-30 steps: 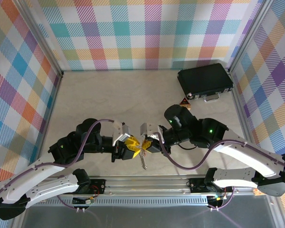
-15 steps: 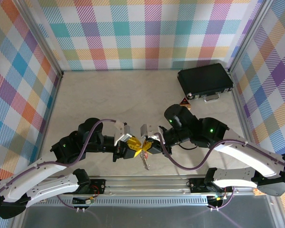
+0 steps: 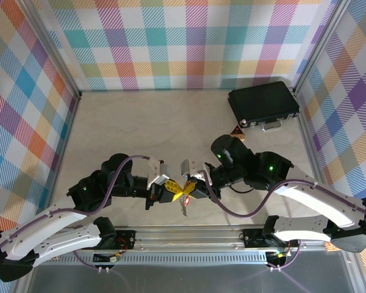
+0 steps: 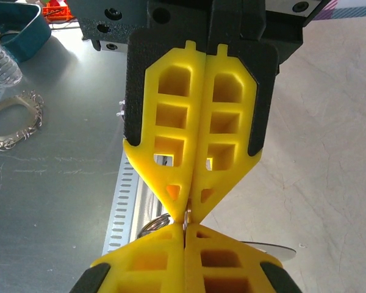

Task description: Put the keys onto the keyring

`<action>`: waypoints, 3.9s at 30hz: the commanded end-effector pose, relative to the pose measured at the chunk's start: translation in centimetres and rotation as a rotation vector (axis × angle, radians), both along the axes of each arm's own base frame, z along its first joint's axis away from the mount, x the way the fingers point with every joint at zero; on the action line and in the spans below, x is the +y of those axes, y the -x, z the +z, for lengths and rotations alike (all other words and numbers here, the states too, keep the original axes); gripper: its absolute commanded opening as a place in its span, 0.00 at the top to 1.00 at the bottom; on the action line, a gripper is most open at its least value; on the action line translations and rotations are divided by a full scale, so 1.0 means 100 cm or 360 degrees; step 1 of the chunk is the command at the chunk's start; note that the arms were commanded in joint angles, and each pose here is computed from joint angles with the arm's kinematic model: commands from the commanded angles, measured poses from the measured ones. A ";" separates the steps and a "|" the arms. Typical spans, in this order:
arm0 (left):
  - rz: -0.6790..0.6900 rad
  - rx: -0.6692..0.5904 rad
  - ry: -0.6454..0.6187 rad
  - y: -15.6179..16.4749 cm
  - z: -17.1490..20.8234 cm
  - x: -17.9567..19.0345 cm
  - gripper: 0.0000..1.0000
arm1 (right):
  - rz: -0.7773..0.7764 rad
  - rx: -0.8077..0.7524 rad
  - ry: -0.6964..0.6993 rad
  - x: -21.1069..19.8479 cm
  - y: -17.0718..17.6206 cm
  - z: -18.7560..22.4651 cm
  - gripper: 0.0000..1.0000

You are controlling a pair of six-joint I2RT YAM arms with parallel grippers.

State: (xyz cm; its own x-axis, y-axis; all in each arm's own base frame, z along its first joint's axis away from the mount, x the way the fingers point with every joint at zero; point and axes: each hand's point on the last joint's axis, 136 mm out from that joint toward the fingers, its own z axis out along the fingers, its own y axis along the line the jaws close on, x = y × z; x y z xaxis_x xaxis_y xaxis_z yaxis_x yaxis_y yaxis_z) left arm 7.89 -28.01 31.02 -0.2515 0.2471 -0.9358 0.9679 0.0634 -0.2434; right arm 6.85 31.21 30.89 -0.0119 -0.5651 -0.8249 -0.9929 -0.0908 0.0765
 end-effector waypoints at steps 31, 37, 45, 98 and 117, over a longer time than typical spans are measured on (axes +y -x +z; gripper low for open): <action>-0.0107 -0.0181 0.0618 0.021 0.064 0.009 1.00 | -0.0163 0.0137 -0.0654 -0.008 0.010 0.054 0.64; -0.0117 -0.0183 0.0643 0.021 0.067 0.009 1.00 | -0.0200 0.0113 -0.0659 -0.009 0.006 0.053 0.74; -0.0116 -0.0166 0.0665 0.021 0.067 0.009 1.00 | -0.0184 0.0115 -0.0660 -0.008 0.007 0.049 0.79; 0.0058 -0.0147 -0.0004 0.001 0.021 0.011 0.60 | -0.0110 0.0012 -0.0004 -0.025 0.006 0.014 1.00; -0.0035 -0.0128 0.0014 -0.001 0.013 -0.014 0.77 | -0.0041 0.0070 0.0051 -0.016 0.010 0.016 1.00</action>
State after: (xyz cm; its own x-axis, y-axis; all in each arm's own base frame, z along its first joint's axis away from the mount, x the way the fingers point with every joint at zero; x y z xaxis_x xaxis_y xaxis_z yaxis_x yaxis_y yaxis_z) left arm 8.52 -29.18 31.59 -0.1983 0.2626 -0.9443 0.9799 0.0746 -0.1850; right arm 6.82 29.13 30.56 -0.1024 -0.6311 -0.7689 -0.9918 0.0054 0.1277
